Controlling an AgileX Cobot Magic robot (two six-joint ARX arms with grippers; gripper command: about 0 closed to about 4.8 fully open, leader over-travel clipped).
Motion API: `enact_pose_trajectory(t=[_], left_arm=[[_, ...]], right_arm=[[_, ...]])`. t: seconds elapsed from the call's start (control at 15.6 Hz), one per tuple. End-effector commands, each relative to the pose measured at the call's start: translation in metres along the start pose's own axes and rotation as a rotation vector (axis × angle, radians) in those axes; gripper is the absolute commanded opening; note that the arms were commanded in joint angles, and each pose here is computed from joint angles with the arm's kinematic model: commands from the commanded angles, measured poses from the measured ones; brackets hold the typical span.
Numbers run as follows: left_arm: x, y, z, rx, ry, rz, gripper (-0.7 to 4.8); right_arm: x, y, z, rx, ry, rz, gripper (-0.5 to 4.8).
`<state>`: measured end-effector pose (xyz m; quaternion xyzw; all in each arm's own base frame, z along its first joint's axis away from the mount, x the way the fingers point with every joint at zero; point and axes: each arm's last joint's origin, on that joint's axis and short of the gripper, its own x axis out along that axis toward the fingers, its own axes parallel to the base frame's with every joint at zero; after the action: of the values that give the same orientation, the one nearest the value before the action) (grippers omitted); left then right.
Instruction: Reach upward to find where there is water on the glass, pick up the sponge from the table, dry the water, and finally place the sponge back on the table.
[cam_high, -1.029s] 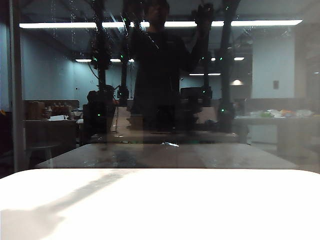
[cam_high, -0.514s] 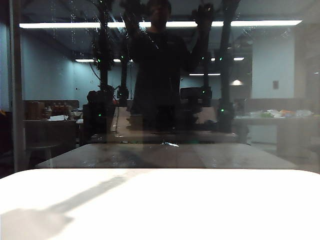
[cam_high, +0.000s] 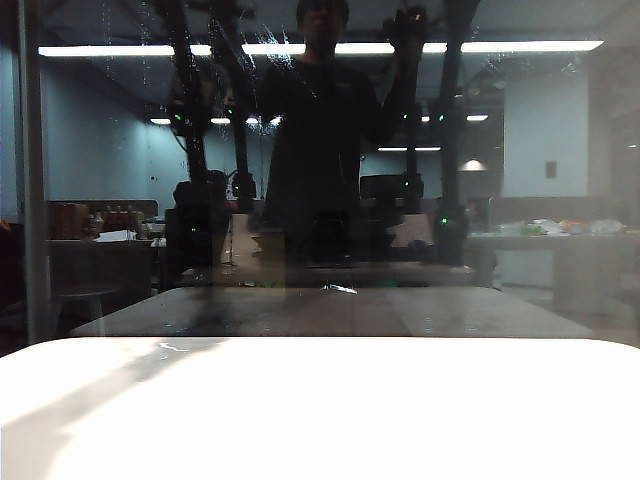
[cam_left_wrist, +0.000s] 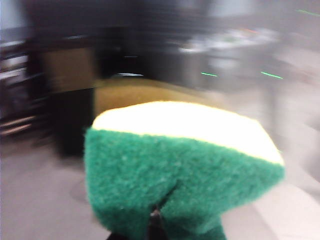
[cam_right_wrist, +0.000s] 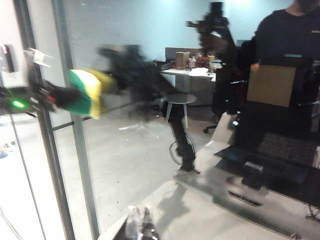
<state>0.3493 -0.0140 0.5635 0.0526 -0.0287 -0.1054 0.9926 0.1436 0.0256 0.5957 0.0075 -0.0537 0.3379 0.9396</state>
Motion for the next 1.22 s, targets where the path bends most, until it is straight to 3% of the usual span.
enact_pose_trajectory(t=[0.06, 0.26, 0.39, 0.64, 0.84, 1.03, 1.22], left_arm=[[-0.012, 0.031, 0.003, -0.056, -0.025, 0.097, -0.05], [-0.010, 0.028, 0.003, -0.103, -0.034, 0.029, -0.05], [0.000, -0.001, 0.005, -0.100, -0.049, -0.057, -0.05], [0.029, -0.082, -0.007, -0.087, -0.013, -0.266, -0.05], [0.046, -0.140, -0.024, 0.011, 0.045, -0.355, -0.05], [0.052, -0.152, -0.038, 0.076, 0.130, -0.299, -0.05], [0.046, -0.131, -0.033, 0.109, 0.137, -0.202, -0.05]], right_arm=[[0.001, 0.000, 0.003, -0.017, -0.025, 0.003, -0.01], [0.003, -0.002, 0.003, -0.022, -0.031, 0.004, -0.01], [0.003, -0.001, 0.005, -0.030, -0.043, 0.004, -0.01], [0.003, -0.001, 0.005, -0.035, -0.049, 0.008, -0.01], [0.003, -0.001, 0.005, -0.035, -0.050, 0.008, -0.01], [0.002, -0.001, 0.006, -0.035, -0.050, 0.008, -0.01], [0.002, -0.001, 0.006, -0.036, -0.051, 0.008, -0.01]])
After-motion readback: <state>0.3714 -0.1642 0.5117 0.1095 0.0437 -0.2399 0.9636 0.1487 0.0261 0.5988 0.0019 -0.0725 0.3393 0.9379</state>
